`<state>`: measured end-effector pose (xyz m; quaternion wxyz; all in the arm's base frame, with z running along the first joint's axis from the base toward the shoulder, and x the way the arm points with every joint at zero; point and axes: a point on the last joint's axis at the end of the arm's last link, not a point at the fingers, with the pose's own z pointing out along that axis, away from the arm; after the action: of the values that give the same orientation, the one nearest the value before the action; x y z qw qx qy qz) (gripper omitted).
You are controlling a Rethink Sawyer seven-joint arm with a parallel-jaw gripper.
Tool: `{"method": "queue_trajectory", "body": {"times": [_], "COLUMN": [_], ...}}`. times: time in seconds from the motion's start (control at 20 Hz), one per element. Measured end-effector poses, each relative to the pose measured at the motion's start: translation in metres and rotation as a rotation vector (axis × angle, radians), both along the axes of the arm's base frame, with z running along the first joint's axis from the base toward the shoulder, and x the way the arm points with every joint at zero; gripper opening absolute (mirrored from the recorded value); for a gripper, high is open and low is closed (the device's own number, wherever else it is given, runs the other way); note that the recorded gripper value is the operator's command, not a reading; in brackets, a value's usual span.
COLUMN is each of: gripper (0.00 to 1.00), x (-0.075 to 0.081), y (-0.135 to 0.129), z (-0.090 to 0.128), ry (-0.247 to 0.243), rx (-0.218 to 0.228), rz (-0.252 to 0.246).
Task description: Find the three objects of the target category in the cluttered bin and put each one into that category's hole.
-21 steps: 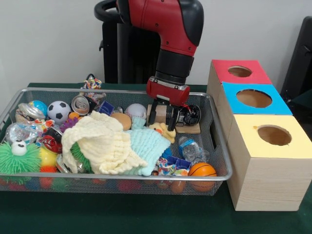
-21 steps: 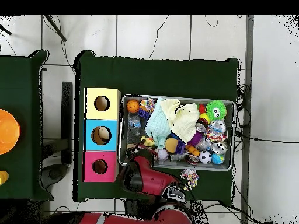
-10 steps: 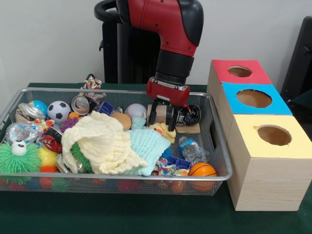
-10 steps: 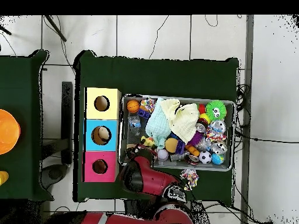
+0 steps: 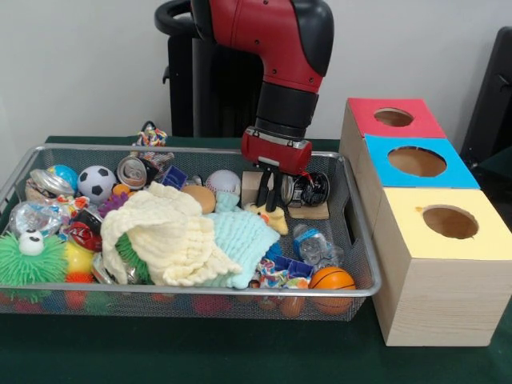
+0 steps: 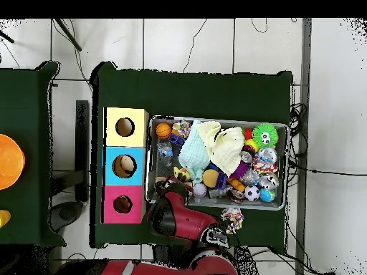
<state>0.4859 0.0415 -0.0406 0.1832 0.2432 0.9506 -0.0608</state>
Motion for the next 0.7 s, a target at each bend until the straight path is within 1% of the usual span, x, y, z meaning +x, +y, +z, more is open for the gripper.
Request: {"method": "queue_trajectory", "body": {"times": [0.6,0.7], "gripper": [0.00,0.00], "x": [0.0009,0.0027], "y": [0.0001,0.0016], "z": [0.0014,0.0068], "ry": [0.001,0.016], "rx": [0.001,0.007], "rz": [-0.001,-0.003]}}
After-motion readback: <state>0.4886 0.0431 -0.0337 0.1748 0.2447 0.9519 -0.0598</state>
